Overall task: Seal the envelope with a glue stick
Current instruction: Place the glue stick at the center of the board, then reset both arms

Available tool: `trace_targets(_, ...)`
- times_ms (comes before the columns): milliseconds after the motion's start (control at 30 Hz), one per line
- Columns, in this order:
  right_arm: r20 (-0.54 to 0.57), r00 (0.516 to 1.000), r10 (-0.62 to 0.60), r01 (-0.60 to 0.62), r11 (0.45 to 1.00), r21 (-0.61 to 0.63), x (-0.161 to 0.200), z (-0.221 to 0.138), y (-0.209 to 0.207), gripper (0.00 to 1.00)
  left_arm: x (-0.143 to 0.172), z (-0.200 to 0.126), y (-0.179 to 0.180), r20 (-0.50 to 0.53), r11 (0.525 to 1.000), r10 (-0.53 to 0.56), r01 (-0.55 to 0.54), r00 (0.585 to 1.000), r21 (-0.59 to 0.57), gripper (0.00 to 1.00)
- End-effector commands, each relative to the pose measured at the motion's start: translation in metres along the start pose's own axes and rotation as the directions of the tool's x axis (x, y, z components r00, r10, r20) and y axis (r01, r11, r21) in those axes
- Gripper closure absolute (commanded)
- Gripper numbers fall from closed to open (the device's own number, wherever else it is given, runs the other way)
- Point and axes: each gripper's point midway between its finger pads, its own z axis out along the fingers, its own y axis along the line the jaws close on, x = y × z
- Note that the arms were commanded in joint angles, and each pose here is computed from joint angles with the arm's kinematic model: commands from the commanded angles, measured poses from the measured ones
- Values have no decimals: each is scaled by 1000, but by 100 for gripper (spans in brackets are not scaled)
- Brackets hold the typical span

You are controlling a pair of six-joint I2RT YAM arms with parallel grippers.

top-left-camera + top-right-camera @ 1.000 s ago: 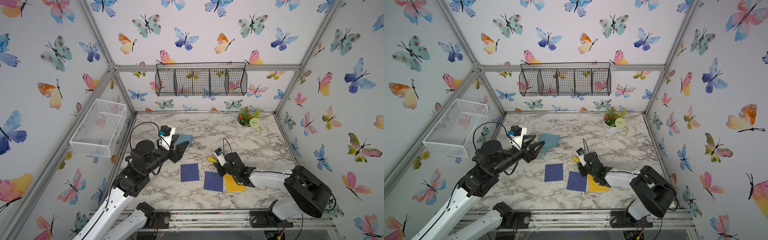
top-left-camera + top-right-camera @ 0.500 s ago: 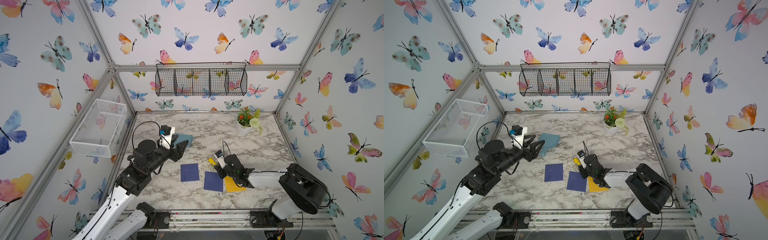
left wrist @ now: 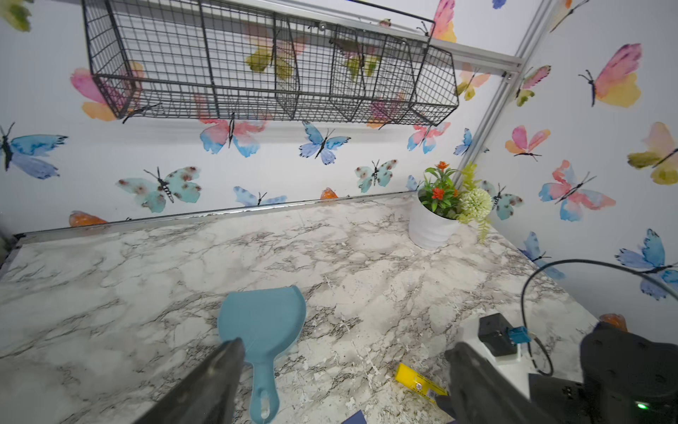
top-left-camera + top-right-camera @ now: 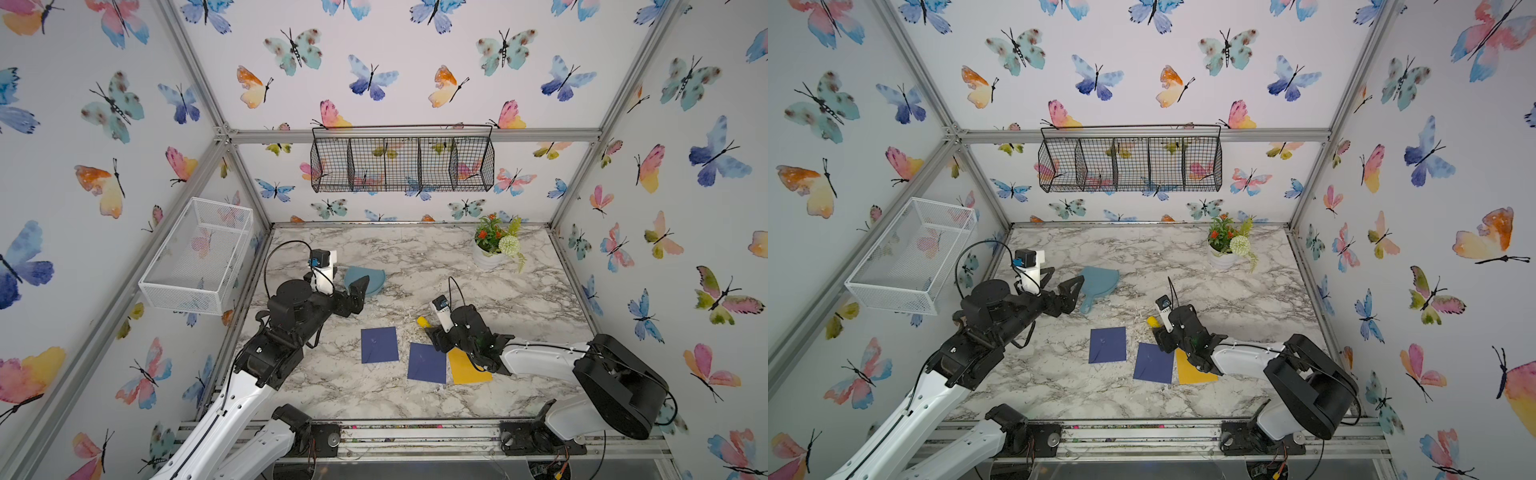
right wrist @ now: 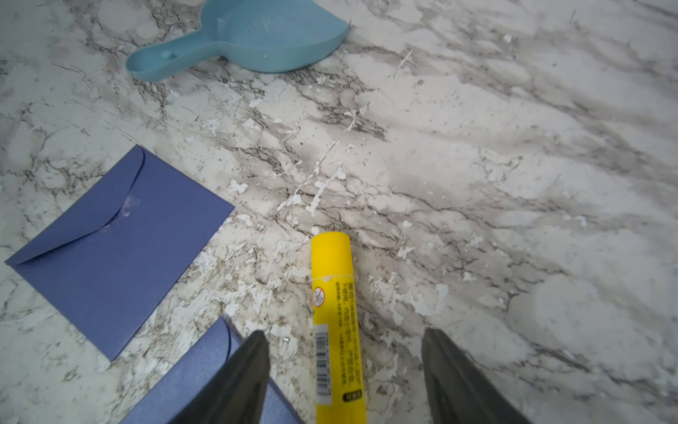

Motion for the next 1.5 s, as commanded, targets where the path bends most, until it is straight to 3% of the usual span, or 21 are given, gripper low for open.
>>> trace_targets(0, 32, 999, -1, -2, 997, 78, -23, -8, -24, 14, 10, 7, 26, 4, 993, -65, 65, 998, -99, 2)
trace_targets(100, 41, 999, 27, -32, 992, 126, -33, -10, -51, 2, 26, 13, 50, 1, 977, -121, 120, 993, -174, 2)
trace_targets(367, 107, 987, 120, -148, 937, 316, -50, -28, -148, 2, 76, 18, 131, 4, 882, -178, 162, 984, -443, 2)
trace_targets(467, 152, 973, 176, -225, 875, 428, -46, -40, -191, 2, 94, 15, 160, 8, 823, -172, 149, 985, -548, 2)
trace_targets(567, 205, 968, 148, -239, 796, 556, -35, -53, -223, 1, 107, 11, 183, 10, 766, -115, 95, 993, -636, 2)
trace_targets(633, 237, 964, 123, -247, 750, 614, -24, -60, -238, 2, 115, 13, 193, 9, 755, -69, 58, 998, -653, 1)
trace_targets(733, 270, 958, 99, -264, 671, 692, -10, -68, -255, 2, 130, 15, 204, 19, 754, -91, 81, 996, -652, 0)
trace_targets(800, 275, 958, 76, -258, 646, 719, -2, -69, -260, 1, 137, 17, 211, 25, 742, -58, 60, 998, -668, 0)
trace_targets(900, 320, 944, 76, -289, 658, 696, 6, -68, -260, 2, 141, 23, 218, 37, 738, -30, 47, 999, -674, 0)
trace_targets(1000, 340, 938, 73, -300, 666, 683, 11, -68, -262, 2, 140, 33, 217, 48, 767, 18, 17, 999, -642, 0)
trace_targets(1133, 355, 932, 78, -299, 721, 625, 12, -69, -255, 1, 141, 42, 213, 78, 809, 54, 2, 995, -587, 0)
trace_targets(1267, 373, 925, 72, -291, 763, 576, 11, -69, -250, 1, 153, 51, 211, 60, 845, 51, -11, 997, -535, 1)
trace_targets(1467, 398, 914, 76, -294, 801, 521, 16, -71, -245, 2, 157, 56, 209, 39, 856, 56, -28, 998, -517, 2)
